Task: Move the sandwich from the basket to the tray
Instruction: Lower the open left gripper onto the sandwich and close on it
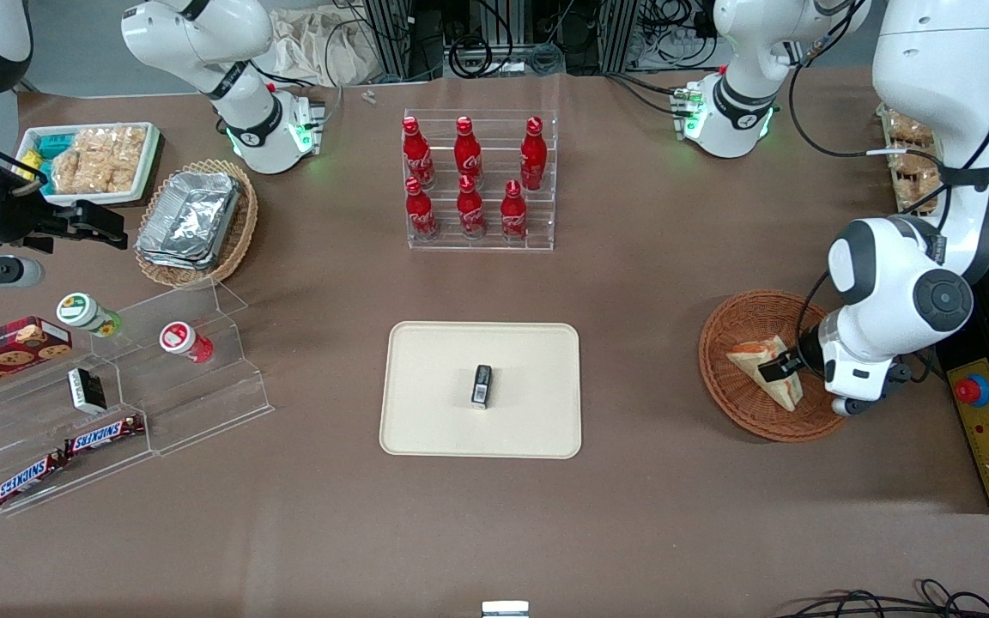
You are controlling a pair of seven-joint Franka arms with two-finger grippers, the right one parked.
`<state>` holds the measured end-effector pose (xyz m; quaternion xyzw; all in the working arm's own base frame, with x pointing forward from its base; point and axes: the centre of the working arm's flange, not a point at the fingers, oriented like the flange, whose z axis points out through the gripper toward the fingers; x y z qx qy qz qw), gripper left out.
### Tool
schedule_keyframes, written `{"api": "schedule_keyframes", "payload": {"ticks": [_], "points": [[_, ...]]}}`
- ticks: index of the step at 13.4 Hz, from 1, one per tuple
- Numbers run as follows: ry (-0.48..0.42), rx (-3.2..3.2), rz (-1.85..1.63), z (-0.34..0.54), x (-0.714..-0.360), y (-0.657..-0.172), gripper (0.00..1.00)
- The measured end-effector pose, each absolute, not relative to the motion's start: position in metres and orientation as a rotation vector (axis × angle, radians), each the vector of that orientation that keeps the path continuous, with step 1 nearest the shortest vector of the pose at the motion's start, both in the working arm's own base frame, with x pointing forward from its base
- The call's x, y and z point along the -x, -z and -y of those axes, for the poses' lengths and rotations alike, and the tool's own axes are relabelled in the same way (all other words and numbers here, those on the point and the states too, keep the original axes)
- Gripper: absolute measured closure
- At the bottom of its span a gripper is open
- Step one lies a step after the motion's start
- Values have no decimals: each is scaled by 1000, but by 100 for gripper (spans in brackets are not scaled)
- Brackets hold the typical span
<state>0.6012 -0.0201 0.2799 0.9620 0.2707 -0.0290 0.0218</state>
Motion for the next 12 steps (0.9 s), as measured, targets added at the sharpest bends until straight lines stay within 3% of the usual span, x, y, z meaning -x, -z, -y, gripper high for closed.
{"api": "schedule_keyframes", "payload": {"ticks": [8, 12], "points": [[96, -2970, -884, 20, -598, -265, 7], [92, -2954, -936, 21, -598, -260, 18]]}}
